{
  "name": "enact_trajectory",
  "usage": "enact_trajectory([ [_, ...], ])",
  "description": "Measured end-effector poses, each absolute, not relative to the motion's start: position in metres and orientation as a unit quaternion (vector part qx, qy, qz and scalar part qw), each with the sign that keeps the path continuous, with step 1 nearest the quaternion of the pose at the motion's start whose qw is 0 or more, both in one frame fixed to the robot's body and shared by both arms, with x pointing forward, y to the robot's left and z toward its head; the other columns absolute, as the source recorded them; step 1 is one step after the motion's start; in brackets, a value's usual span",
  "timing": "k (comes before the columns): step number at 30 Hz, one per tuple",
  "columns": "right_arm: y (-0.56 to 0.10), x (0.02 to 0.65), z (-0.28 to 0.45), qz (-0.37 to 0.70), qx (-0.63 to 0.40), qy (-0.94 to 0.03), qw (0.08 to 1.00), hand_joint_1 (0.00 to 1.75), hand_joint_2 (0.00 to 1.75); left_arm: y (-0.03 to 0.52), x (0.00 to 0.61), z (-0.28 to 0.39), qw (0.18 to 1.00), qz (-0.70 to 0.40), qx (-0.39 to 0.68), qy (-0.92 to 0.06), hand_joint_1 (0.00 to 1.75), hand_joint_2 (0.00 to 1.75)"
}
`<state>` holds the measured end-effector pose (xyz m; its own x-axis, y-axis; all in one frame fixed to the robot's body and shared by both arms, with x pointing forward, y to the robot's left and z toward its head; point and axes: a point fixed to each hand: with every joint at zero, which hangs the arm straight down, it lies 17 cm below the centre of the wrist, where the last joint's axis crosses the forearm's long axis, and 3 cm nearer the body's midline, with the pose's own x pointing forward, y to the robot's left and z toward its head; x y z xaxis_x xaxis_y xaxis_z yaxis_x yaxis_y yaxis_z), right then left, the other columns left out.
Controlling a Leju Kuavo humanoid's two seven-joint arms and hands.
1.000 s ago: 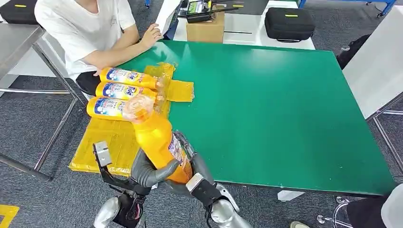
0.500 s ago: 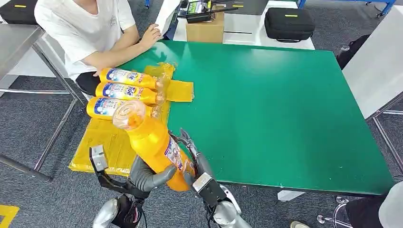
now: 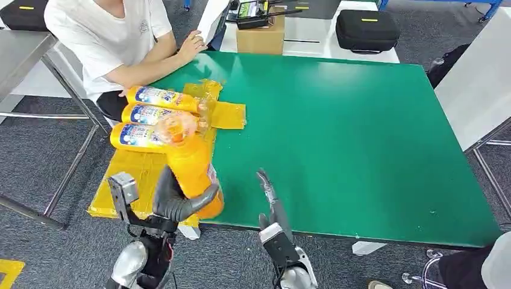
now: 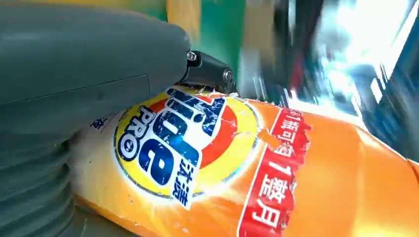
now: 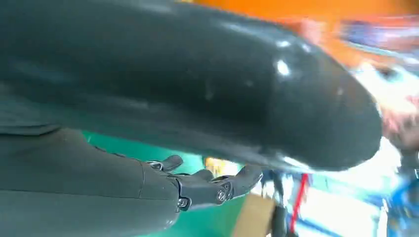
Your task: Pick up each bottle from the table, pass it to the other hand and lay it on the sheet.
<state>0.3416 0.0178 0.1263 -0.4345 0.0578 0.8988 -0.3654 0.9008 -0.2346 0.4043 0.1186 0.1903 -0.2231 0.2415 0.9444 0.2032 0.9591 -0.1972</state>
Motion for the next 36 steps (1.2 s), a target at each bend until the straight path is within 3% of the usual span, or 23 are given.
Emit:
enact_trajectory([
  [4, 0.005, 0.341, 0.145, 0.199, 0.064, -0.842, 0.497, 0.00, 0.00, 0.148, 0.427, 0.177, 0.589, -0.074, 0.034, -0.804, 1.75, 1.75],
  [16, 0.000, 0.339, 0.169, 0.198, 0.084, -0.855, 0.472, 0.00, 0.00, 0.179, 0.458, 0.172, 0.468, -0.280, 0.344, -0.764, 1.75, 1.75],
  [25, 0.005, 0.338, 0.173, 0.203, 0.110, -0.852, 0.470, 0.00, 0.00, 0.210, 0.529, 0.113, 0.502, -0.398, 0.409, -0.650, 1.75, 1.75],
  [36, -0.001, 0.344, 0.174, 0.193, 0.110, -0.852, 0.475, 0.00, 0.00, 0.231, 0.550, 0.044, 0.592, -0.463, 0.365, -0.549, 1.75, 1.75],
])
